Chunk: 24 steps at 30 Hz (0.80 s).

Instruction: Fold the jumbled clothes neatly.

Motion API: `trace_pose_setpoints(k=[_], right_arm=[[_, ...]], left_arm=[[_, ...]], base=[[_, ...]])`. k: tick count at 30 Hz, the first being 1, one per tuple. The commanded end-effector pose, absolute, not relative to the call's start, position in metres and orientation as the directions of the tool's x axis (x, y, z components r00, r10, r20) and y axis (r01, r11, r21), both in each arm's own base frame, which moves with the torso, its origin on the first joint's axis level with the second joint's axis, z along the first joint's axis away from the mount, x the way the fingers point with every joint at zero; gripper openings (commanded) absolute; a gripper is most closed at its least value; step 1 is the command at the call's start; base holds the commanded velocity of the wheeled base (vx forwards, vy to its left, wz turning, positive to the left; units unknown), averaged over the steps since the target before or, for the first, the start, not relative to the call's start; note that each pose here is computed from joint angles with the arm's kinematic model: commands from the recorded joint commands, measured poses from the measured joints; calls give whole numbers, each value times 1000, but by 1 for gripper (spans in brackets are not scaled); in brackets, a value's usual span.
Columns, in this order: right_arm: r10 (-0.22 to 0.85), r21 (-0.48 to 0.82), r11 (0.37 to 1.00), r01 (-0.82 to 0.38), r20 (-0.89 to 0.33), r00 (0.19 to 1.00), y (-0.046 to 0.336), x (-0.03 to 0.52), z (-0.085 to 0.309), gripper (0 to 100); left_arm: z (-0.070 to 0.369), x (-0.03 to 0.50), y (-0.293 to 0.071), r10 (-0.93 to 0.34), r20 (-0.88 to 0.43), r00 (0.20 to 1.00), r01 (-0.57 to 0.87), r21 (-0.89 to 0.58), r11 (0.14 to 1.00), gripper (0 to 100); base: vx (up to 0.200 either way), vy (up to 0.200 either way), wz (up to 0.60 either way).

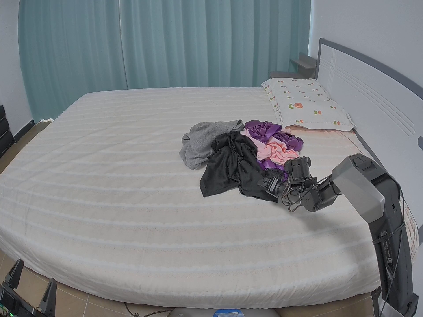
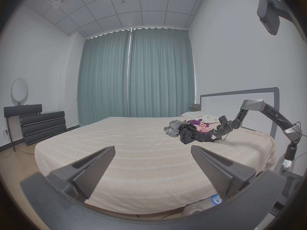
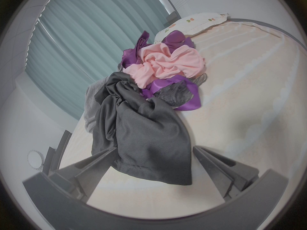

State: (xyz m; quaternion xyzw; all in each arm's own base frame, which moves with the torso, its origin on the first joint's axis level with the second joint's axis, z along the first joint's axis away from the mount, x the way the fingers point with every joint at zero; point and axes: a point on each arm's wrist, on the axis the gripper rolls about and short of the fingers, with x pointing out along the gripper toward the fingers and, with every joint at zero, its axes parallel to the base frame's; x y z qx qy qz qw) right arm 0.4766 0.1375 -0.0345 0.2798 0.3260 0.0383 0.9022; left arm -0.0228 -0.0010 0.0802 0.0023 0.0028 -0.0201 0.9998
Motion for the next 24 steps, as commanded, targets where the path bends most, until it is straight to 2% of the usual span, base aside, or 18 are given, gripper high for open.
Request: trace_pose_setpoints(k=[1,3,4,10,16,20,24], right_arm=[[254,531,841,108,-563,786,143,483,-45,100],[255,531,840,106,-561,788,143,486,-49,100],[255,531,841,107,-562,787,143,486,-51,0],[254,528,842,107,-564,785,144,486,-54,0],[266,552,826,114,-560,784,137,473,-29,0],[361,620,781,73,-544,758,122,450,1,0],[419,693,721,27,-467,779,116,419,35,0]], left_arm=[[75,-22,-1,-40,-12,999,40,4,999,100],[75,-22,-1,-40,-12,999,40,4,999,100],[75,-22,-1,-40,-12,999,40,4,999,100],[75,-22,-1,-41,-12,999,41,3,999,100],[75,-22,-1,-35,-9,999,35,0,999,100],[75,-22,-1,-37,-9,999,37,1,999,100],[75,-22,-1,-35,-9,999,35,0,999,100]], base=[[0,0,0],[0,0,0],[0,0,0],[0,0,0],[0,0,0],[0,0,0],[0,0,0]])
